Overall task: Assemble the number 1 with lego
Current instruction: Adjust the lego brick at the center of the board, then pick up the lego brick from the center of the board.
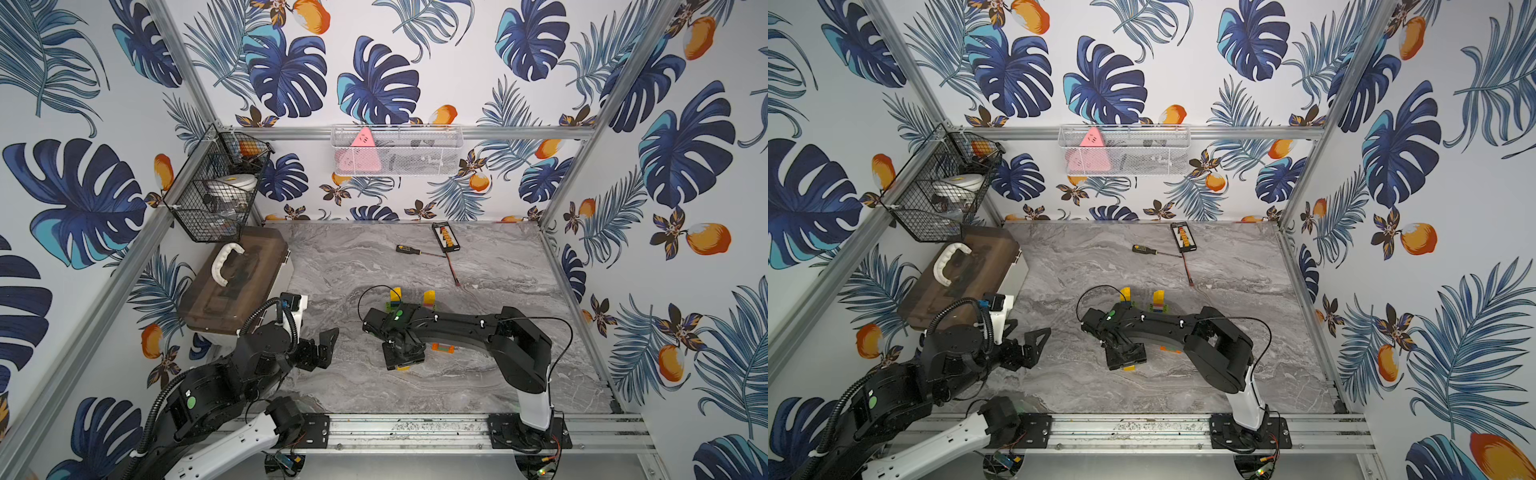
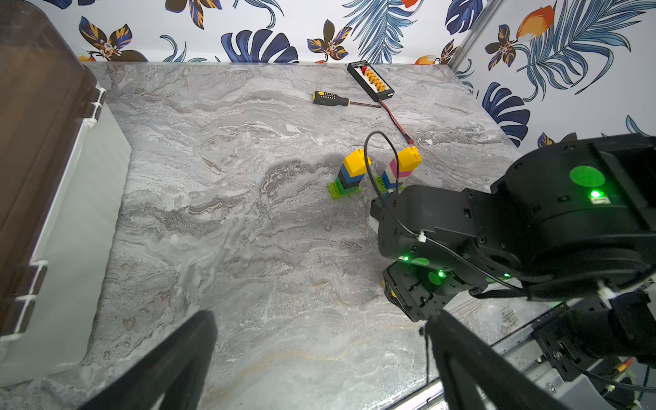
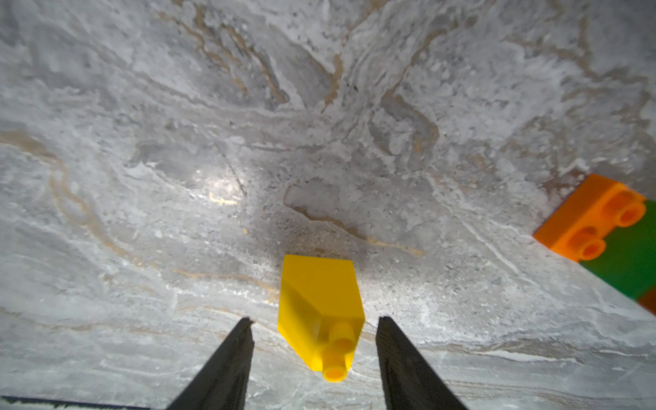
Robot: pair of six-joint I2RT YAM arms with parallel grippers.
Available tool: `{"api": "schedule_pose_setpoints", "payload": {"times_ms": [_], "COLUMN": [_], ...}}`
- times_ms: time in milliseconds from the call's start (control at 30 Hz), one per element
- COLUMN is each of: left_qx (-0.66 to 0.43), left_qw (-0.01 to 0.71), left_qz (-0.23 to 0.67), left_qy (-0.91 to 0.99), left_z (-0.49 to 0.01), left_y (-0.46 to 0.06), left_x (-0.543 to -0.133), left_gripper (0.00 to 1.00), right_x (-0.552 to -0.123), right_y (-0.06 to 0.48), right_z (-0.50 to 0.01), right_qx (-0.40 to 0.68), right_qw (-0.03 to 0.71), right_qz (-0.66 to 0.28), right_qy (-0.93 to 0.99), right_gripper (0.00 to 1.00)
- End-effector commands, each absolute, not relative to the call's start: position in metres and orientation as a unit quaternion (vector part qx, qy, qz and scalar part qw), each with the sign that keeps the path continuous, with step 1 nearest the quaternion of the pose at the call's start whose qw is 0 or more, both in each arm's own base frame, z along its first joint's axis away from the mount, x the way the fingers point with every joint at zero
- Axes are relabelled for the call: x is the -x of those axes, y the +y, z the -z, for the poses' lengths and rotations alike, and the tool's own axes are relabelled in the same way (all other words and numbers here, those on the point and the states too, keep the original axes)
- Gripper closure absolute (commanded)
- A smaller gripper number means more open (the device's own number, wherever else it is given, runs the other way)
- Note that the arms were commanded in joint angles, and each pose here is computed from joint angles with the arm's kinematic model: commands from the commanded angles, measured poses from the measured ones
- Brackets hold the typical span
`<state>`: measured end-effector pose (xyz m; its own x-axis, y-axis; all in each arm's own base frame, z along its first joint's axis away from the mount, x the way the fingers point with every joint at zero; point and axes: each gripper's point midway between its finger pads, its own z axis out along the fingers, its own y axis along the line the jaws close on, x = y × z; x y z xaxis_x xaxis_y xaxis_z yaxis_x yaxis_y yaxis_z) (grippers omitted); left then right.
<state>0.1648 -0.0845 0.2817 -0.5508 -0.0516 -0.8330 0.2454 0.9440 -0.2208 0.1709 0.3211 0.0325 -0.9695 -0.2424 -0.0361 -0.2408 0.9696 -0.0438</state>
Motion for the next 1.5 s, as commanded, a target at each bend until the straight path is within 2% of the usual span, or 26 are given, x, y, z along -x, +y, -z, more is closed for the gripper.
{"api": "schedule_pose_setpoints", "payload": {"times_ms": [0, 300, 633, 900, 1100, 1300, 1467], "left_qx": [-0.048, -0.049, -0.049, -0.049, -0.050, -0.048, -0.058], "left_qw": [0.481, 0.482, 0.482, 0.481, 0.481, 0.483, 0.479], "left_qz": [0.158, 0.159, 0.160, 0.159, 0.159, 0.160, 0.167], "left_qy": [0.861, 0.860, 0.860, 0.861, 0.861, 0.860, 0.860], "left_z": [-0.286, -0.287, -0.287, -0.287, -0.286, -0.287, -0.287], "left_y": [-0.083, -0.083, -0.083, -0.083, -0.083, -0.082, -0.087], "left_x": [-0.167, -0.167, -0.166, -0.167, -0.167, -0.166, -0.166], "left_gripper": [0.01, 0.01, 0.01, 0.01, 0.01, 0.01, 0.01], "right_x": [-0.172, -0.169, -0.170, -0.170, -0.170, -0.173, -0.179], "right_y": [0.315, 0.318, 0.318, 0.319, 0.316, 0.309, 0.274], "right_z": [-0.030, -0.025, -0.022, -0.020, -0.022, -0.052, -0.094], "right_qx": [0.106, 0.071, 0.066, 0.063, 0.059, 0.056, 0.022], "right_qw": [0.023, 0.016, 0.017, 0.016, 0.016, 0.038, 0.061], "right_qz": [0.036, 0.025, 0.030, 0.032, 0.034, 0.021, 0.009], "right_qy": [0.993, 0.997, 0.997, 0.997, 0.998, 0.997, 0.998], "right_gripper": [0.44, 0.53, 0.56, 0.66, 0.84, 0.85, 0.86]}}
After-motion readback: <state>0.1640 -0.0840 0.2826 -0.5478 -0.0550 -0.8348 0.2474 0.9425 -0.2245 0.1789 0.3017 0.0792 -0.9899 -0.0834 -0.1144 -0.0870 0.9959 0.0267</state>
